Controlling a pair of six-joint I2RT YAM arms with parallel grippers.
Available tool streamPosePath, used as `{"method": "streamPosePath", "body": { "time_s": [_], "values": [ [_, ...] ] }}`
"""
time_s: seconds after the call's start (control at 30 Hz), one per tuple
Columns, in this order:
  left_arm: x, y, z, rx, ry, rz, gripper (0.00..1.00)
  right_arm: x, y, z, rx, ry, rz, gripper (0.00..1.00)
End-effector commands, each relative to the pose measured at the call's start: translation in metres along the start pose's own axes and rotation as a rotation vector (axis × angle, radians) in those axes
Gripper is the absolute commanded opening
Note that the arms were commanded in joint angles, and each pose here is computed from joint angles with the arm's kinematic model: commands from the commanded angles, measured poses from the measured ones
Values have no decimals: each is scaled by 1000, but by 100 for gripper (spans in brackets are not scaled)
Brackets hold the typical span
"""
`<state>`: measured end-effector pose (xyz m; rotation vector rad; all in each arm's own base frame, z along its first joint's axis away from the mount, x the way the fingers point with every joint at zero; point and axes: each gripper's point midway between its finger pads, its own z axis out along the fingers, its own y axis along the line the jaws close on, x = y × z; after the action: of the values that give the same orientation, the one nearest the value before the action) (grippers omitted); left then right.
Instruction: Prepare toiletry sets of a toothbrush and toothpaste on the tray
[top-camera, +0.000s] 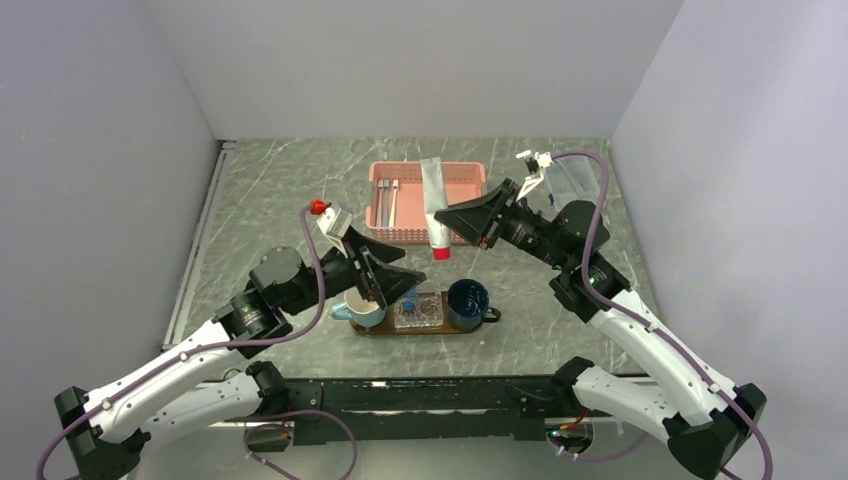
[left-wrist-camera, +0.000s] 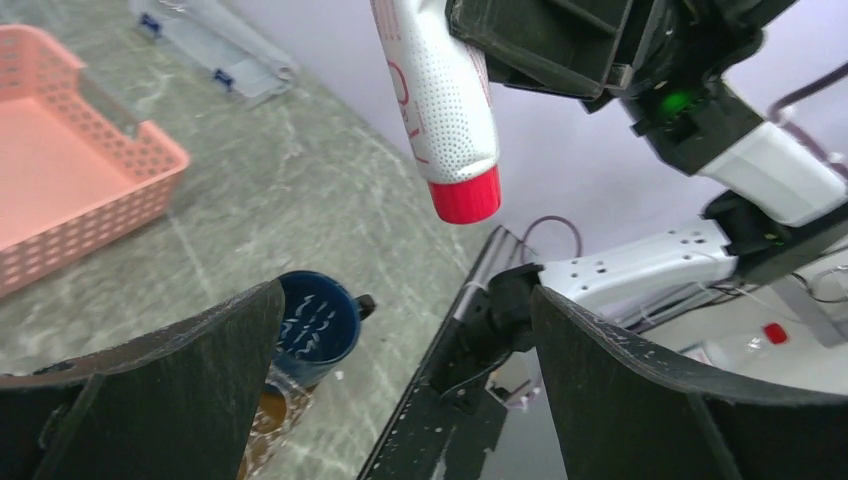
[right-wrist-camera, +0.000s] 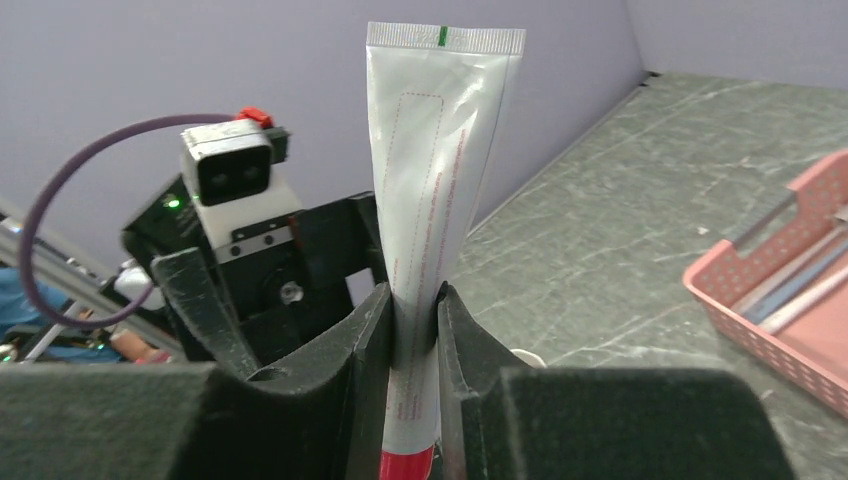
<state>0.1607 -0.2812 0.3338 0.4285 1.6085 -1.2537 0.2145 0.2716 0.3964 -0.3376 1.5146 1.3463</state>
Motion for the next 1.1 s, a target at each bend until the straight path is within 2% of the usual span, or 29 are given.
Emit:
{"method": "streamPosePath", "body": {
  "time_s": [0.0,0.33,0.63,0.87,1.07],
  "values": [
    [-27,-46,-1,233,-110,-60,99,-19,45,-10,-164,-67,-18,23],
    [-35,-79,-3,446,-156,-135,99,-19,81,-19,-297,-70,-3,24],
    [-40,-92,-5,528,-170,-150,94,-18,101,-17,-362,-79,6,25],
    [-42,-99,-6,565,-166,-143,85,-19,109,-14,-391,-99,12,25],
    [-44,-104,-7,592,-164,-136,72,-19,113,-10,-407,-105,11,25]
  ]
}}
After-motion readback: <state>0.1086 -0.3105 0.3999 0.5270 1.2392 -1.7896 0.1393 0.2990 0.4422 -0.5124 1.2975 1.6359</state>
